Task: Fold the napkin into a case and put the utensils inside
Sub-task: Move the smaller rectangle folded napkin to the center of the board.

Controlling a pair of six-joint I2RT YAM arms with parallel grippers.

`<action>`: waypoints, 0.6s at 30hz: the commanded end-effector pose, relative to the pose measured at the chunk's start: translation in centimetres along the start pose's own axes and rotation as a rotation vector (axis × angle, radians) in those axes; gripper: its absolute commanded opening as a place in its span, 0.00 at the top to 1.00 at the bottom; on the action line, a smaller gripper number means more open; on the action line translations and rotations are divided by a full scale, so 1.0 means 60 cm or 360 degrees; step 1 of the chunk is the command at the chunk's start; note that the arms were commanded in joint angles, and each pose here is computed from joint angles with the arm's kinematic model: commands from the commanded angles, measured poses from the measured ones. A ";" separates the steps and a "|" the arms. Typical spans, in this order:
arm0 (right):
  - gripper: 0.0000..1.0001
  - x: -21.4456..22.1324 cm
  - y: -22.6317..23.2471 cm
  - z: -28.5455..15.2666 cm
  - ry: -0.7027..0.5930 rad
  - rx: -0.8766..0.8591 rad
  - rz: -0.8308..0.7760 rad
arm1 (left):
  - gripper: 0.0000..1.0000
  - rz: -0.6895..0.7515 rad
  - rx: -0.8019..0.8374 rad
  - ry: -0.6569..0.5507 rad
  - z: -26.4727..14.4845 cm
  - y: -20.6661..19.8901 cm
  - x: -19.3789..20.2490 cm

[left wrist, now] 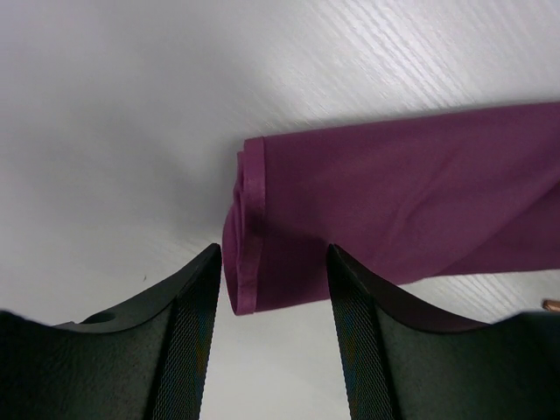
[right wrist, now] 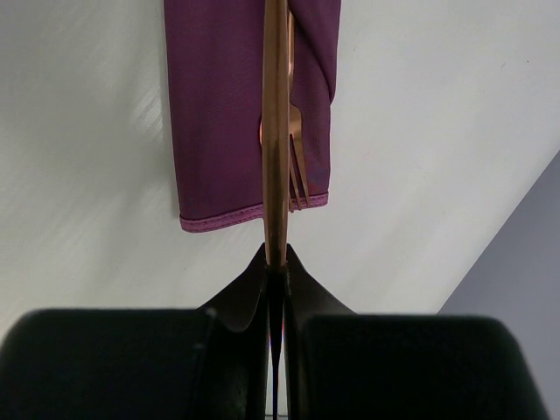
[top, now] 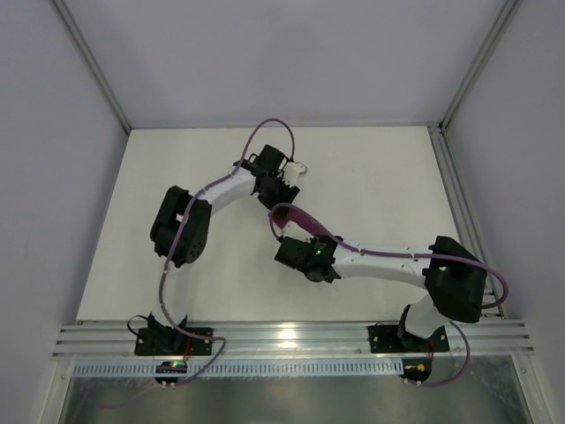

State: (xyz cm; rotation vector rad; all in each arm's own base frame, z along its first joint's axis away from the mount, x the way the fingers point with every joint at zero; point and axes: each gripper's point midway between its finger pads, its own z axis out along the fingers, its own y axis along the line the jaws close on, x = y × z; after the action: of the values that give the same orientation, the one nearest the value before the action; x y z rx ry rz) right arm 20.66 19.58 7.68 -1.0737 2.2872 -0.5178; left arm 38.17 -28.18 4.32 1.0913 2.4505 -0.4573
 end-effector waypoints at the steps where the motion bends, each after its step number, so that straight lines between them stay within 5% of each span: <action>1: 0.96 -0.013 -0.004 -0.010 -0.0062 -0.0016 0.0070 | 0.47 -0.0024 -0.0103 -0.0091 0.011 0.039 -0.032; 9: 0.96 -0.018 -0.003 -0.017 -0.0113 -0.0039 0.0091 | 0.50 -0.0057 0.0002 -0.0068 0.029 0.040 -0.017; 18: 0.96 -0.028 -0.008 -0.009 -0.0246 -0.0029 -0.0020 | 0.87 -0.0157 0.0118 0.0047 0.029 0.037 0.034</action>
State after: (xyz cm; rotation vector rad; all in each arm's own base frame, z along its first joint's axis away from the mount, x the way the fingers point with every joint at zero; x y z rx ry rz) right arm 20.64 19.88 7.75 -1.0976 2.2487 -0.4520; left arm 39.84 -27.76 2.42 1.0323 2.4817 -0.5584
